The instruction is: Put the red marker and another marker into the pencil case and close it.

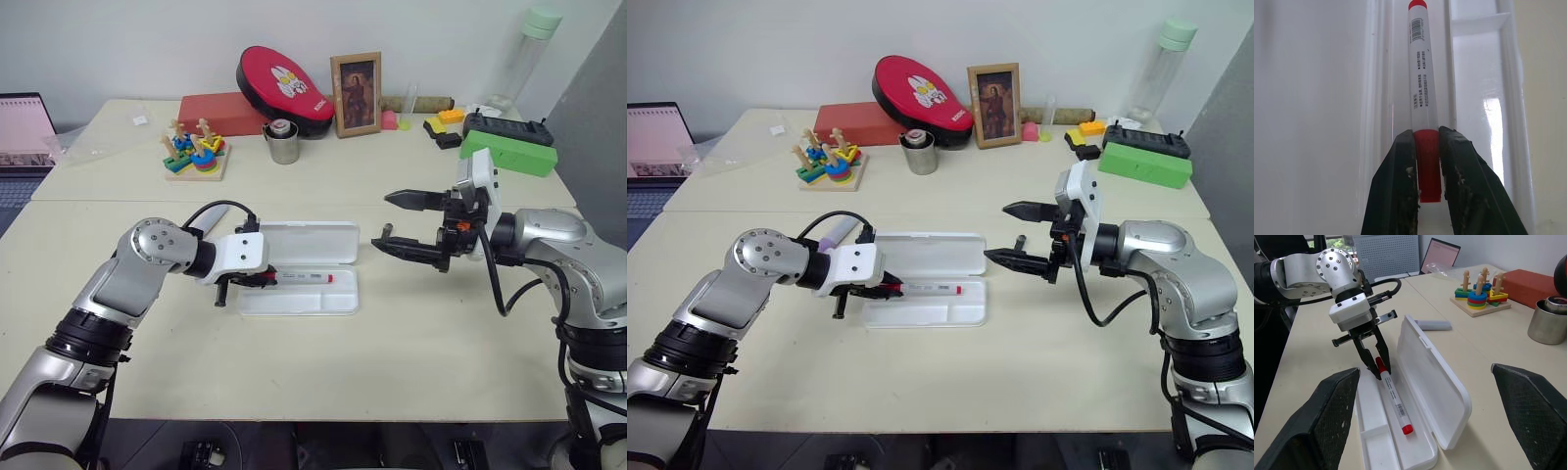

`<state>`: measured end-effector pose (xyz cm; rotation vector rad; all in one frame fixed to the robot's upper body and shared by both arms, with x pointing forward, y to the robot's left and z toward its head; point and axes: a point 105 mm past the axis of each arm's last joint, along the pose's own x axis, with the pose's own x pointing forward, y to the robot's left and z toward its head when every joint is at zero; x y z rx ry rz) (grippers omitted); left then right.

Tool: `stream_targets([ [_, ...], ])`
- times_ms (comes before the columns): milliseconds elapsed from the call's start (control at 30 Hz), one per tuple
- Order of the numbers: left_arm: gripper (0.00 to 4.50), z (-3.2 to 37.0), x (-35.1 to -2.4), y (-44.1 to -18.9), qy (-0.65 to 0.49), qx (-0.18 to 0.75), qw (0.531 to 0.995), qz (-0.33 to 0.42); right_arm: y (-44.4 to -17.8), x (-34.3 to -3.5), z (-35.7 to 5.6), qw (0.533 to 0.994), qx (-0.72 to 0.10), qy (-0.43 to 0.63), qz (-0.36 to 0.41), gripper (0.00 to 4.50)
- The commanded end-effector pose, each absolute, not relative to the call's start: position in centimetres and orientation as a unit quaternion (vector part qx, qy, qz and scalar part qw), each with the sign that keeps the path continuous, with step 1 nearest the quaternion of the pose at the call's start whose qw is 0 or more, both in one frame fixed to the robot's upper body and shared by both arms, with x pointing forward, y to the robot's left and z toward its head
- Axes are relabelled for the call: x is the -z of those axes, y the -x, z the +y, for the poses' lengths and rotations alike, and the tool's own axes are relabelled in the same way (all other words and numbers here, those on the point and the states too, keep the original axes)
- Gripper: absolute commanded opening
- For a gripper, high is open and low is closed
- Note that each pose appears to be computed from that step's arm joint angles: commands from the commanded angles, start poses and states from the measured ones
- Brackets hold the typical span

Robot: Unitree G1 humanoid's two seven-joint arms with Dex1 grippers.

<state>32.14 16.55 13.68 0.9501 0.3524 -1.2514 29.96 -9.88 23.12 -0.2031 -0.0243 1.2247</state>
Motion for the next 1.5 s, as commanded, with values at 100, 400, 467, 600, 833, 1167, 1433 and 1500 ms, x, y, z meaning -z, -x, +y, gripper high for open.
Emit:
stream_targets([
  [100, 1.74, 15.7, -15.1, -31.6, -0.408, 0.560, 0.708, 0.132, -29.5, -23.9, -9.5, 0.805, -0.584, 0.099, -0.032, 4.50],
  [400, 3.30, 13.6, -22.0, -30.7, -0.229, 0.547, 0.805, 0.021, -29.5, -25.2, -8.7, 0.790, -0.605, 0.083, -0.057, 4.50],
  [467, 3.62, 14.6, -24.5, -31.7, -0.189, 0.491, 0.850, -0.019, -29.6, -26.2, -8.4, 0.787, -0.608, 0.072, -0.076, 4.50],
  [600, 4.31, 19.8, -27.1, -34.4, -0.124, 0.320, 0.938, -0.051, -30.2, -28.0, -7.5, 0.790, -0.601, 0.053, -0.109, 4.50],
  [833, 4.49, 27.1, -24.2, -35.5, -0.122, 0.158, 0.980, 0.007, -30.9, -28.7, -5.9, 0.784, -0.607, 0.042, -0.124, 4.50],
  [1167, 4.49, 31.8, -14.2, -37.2, -0.079, 0.086, 0.984, 0.131, -30.7, -28.1, -4.0, 0.769, -0.626, 0.047, -0.119, 4.50],
  [1433, 4.49, 30.7, -12.3, -38.7, -0.076, 0.117, 0.979, 0.151, -30.5, -27.9, -4.3, 0.774, -0.620, 0.054, -0.116, 4.50],
  [1500, 4.49, 30.6, -12.3, -38.9, -0.082, 0.121, 0.978, 0.150, -30.4, -27.9, -4.4, 0.775, -0.619, 0.055, -0.116, 4.50],
])
